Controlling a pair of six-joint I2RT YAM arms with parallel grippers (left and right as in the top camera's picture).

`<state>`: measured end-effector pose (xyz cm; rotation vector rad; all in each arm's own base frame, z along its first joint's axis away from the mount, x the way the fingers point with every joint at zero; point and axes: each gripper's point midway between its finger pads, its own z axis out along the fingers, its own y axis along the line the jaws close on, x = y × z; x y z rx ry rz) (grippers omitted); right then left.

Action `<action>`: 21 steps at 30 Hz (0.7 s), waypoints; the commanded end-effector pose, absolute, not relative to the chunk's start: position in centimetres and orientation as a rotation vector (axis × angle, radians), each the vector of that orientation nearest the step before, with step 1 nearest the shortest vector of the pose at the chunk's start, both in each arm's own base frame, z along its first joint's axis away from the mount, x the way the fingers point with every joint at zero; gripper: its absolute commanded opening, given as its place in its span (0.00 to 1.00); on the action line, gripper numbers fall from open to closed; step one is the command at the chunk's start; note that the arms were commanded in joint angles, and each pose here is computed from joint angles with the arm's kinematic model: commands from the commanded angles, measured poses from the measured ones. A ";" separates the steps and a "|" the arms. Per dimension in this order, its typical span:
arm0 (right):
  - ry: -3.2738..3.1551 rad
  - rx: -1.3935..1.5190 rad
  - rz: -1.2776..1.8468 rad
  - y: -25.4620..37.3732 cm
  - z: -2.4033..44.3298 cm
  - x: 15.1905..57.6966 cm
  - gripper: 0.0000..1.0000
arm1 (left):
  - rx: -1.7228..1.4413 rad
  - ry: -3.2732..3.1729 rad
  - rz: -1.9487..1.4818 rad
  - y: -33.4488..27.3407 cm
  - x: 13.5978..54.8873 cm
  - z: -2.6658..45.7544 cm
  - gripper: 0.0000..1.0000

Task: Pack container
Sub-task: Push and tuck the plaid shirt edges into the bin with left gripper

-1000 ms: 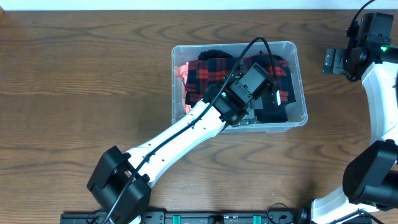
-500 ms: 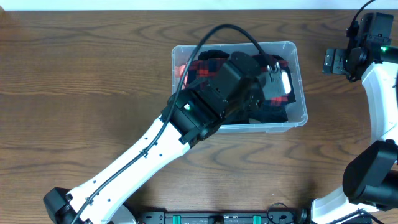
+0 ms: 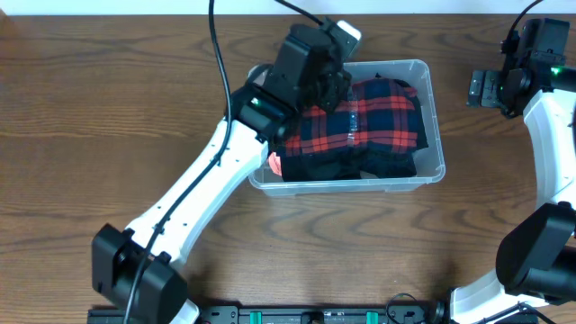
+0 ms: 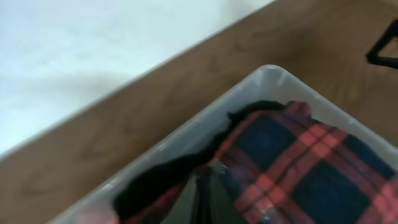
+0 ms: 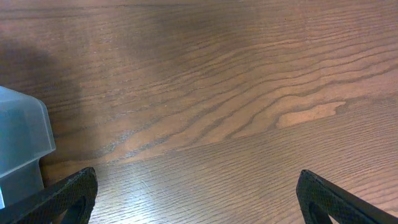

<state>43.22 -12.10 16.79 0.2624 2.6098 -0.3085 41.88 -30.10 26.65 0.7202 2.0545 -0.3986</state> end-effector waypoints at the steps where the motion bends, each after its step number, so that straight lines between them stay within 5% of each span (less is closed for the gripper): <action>1: 2.574 0.283 -0.304 -12.1 18.1 43.4 0.99 | 0.721 2.166 -0.550 -32.0 40.8 23.4 0.06; 14: 2.574 0.283 -0.304 -12.1 18.1 43.4 0.99 | 0.797 2.645 -0.363 -29.7 38.8 6.7 0.06; 21: 2.574 0.283 -0.304 -12.1 18.1 43.4 0.99 | 0.782 2.539 -0.387 -30.2 39.8 11.5 0.06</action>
